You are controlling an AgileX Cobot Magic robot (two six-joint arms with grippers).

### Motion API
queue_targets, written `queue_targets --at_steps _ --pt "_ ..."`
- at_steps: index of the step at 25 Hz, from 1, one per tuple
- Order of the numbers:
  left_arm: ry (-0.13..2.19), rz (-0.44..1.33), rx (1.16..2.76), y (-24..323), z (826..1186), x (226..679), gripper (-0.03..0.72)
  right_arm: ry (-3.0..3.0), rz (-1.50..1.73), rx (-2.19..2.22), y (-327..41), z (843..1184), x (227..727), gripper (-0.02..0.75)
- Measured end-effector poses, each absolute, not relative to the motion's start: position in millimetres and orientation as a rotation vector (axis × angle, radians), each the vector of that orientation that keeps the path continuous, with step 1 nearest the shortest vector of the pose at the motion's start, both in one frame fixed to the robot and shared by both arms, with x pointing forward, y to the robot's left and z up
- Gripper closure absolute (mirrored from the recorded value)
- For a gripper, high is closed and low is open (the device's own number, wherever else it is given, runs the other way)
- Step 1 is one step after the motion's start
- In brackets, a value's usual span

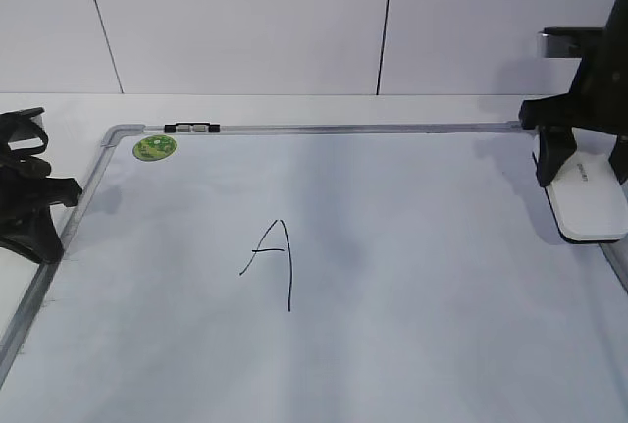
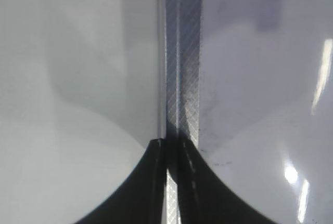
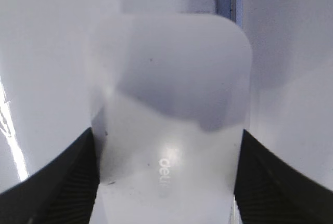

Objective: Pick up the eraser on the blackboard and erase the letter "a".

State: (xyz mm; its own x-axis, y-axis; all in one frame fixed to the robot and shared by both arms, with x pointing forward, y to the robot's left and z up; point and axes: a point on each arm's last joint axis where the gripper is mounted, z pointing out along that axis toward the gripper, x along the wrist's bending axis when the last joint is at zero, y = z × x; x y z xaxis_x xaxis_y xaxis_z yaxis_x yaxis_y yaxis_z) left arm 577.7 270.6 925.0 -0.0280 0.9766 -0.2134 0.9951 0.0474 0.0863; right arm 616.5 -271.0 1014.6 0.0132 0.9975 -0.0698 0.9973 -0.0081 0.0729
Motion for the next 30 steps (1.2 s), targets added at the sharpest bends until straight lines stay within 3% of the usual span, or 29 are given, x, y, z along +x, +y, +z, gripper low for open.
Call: queue_targets --at_steps 30 --pt "2.106 -0.13 2.015 270.0 925.2 578.1 0.655 2.158 -0.174 2.12 -280.9 988.6 614.6 0.209"
